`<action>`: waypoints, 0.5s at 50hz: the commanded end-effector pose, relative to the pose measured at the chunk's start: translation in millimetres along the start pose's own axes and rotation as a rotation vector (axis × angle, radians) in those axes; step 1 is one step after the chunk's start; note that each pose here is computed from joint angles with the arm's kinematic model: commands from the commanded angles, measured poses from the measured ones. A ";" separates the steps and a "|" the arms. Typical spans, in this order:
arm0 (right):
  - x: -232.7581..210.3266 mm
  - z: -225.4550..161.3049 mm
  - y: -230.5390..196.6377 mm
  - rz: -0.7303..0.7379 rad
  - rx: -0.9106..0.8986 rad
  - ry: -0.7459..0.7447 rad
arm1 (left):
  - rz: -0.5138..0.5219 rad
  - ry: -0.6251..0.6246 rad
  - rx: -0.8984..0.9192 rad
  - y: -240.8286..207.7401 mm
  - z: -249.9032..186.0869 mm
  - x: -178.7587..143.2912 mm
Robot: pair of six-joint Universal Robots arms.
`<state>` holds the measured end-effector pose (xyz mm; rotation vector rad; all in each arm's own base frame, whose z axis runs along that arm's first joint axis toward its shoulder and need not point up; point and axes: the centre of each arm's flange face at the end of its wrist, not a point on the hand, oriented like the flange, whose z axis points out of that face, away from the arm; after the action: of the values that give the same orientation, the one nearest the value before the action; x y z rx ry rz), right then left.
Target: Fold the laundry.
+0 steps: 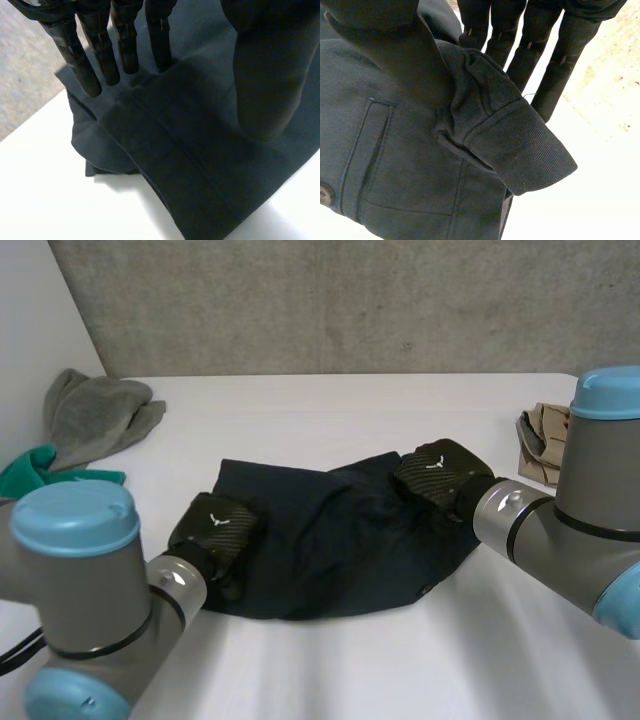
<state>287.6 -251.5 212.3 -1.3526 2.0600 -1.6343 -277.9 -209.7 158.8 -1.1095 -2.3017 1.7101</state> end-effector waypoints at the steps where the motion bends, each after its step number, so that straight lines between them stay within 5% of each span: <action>1: -1.9 4.4 6.2 0.009 0.001 -0.001 | -0.012 0.015 -0.029 11.9 22.5 3.1; 11: 20.5 12.4 -3.2 -0.016 0.038 0.085 | -0.039 -0.082 0.124 -42.9 0.9 -24.6; 17: 59.6 -25.4 -65.6 -0.096 0.144 0.204 | -0.084 -0.104 0.297 -127.2 -81.9 -51.7; 25: 82.4 -81.5 -125.2 -0.203 0.240 0.316 | -0.146 -0.026 0.240 -176.3 -136.8 -75.1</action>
<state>267.8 -271.6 332.6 -1.3071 1.9058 -2.0996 -261.7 -180.0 345.3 -0.8760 -2.0131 2.0055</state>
